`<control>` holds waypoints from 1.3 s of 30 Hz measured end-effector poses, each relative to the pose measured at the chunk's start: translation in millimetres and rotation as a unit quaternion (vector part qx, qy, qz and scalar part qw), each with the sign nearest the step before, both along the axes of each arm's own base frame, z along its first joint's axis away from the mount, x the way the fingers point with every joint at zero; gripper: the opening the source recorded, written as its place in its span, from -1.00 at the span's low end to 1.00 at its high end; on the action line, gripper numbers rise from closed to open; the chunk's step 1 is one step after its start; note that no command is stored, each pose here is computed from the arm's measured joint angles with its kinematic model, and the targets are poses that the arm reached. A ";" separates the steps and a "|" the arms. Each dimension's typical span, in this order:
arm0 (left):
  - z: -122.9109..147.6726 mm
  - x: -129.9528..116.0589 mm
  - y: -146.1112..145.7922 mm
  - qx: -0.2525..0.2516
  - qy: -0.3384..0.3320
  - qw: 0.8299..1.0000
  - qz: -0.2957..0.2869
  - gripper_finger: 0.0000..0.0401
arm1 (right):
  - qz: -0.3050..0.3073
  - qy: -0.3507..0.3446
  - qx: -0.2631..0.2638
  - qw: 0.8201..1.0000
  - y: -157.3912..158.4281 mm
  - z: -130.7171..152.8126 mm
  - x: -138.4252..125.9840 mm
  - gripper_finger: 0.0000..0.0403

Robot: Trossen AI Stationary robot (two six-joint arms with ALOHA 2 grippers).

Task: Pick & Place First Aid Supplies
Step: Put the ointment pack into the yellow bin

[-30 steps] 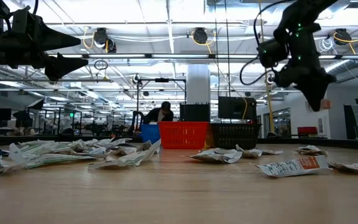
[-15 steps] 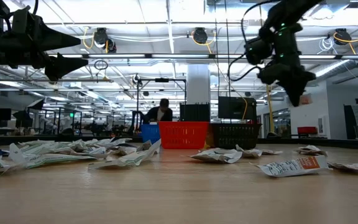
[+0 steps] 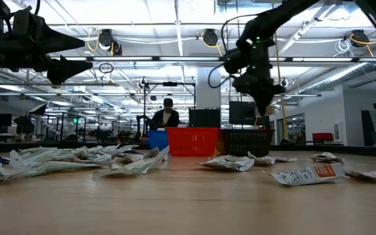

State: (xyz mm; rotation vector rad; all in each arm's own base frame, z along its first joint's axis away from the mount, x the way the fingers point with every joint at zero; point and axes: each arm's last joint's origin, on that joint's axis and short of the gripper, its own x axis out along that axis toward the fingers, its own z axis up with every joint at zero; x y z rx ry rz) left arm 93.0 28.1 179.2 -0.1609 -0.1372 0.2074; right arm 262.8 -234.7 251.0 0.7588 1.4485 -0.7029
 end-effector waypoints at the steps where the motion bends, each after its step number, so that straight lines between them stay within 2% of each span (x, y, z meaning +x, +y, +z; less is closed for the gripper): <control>1: 0.0 0.0 0.0 0.000 0.000 1.000 0.000 0.95 | 0.002 -0.005 -0.005 1.000 -3.8 1.7 6.7 -1.00; 12: -0.1 0.0 0.0 0.000 0.000 1.000 0.000 0.95 | 0.023 -0.061 -0.042 0.997 -36.1 7.8 62.2 -1.00; 16: -0.1 0.0 0.0 0.000 0.000 1.000 0.000 0.95 | 0.026 -0.102 -0.043 0.994 -43.1 15.8 72.7 -1.00; 23: 0.0 0.0 0.0 0.000 0.000 1.000 0.000 0.95 | 0.027 -0.127 -0.062 0.990 -47.9 20.3 78.7 -1.00; 39: -0.1 0.0 0.0 0.000 0.000 1.000 0.000 0.95 | 0.079 -0.147 -0.078 0.983 -21.8 -47.2 108.1 -1.00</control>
